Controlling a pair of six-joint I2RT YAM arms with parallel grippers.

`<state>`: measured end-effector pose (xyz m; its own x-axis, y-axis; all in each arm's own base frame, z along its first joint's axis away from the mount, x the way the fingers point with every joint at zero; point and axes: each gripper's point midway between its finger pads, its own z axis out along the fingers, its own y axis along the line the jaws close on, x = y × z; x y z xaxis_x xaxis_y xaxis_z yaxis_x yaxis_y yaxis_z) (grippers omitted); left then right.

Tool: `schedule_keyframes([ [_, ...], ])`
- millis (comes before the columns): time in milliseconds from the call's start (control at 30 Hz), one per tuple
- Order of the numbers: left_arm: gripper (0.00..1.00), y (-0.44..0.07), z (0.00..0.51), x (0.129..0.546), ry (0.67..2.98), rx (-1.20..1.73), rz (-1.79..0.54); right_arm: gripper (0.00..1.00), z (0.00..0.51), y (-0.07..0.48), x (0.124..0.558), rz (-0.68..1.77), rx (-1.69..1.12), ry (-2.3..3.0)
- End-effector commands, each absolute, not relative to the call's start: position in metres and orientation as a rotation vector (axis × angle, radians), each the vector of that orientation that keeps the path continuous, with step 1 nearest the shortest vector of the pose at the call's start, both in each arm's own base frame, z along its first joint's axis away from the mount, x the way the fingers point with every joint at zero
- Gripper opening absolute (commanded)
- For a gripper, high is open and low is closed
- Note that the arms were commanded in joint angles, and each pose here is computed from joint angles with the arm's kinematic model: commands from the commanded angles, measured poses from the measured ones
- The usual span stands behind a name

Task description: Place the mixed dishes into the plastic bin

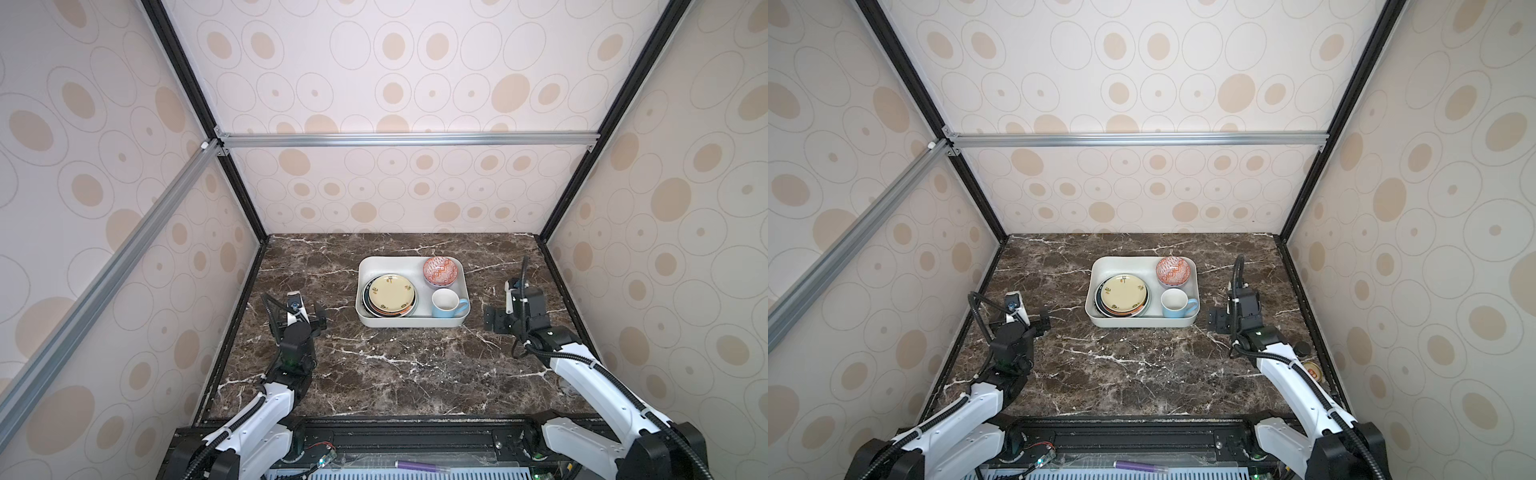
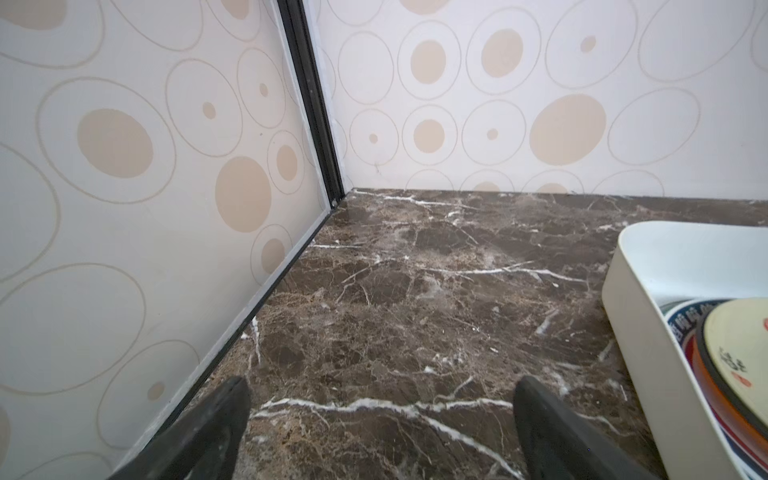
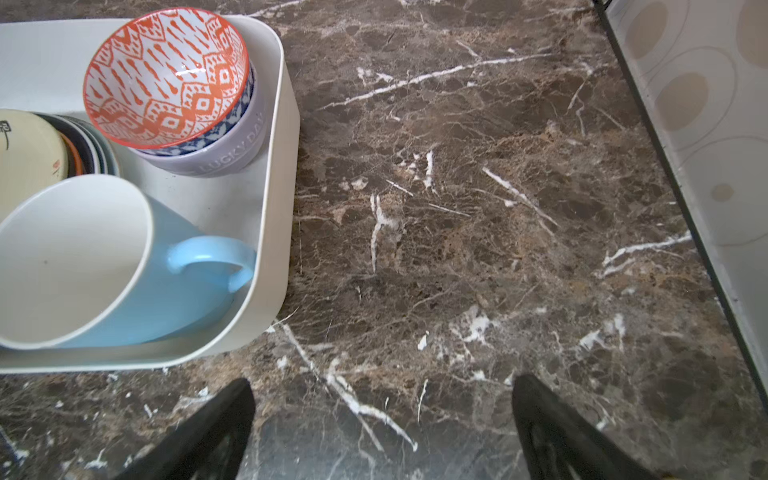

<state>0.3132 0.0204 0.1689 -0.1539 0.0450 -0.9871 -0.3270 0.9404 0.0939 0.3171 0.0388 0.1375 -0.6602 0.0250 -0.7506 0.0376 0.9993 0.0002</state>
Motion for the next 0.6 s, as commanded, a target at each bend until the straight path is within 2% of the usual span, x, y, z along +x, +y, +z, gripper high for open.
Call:
schedule_keyframes([
  [0,0.99,0.027,0.185,0.313,1.556,-0.237,0.292,1.00,0.147,0.033,0.340,-0.081,0.019,2.152],
  [133,0.99,0.045,0.160,0.311,1.568,-0.272,0.299,1.00,0.136,0.026,0.349,-0.151,-0.005,2.116],
  [267,0.99,0.055,0.160,0.320,1.550,-0.299,0.290,1.00,0.126,0.022,0.357,-0.162,-0.020,2.042],
  [567,0.99,0.042,0.139,0.357,1.584,-0.204,0.194,1.00,0.108,0.012,0.389,-0.161,-0.034,1.972],
])
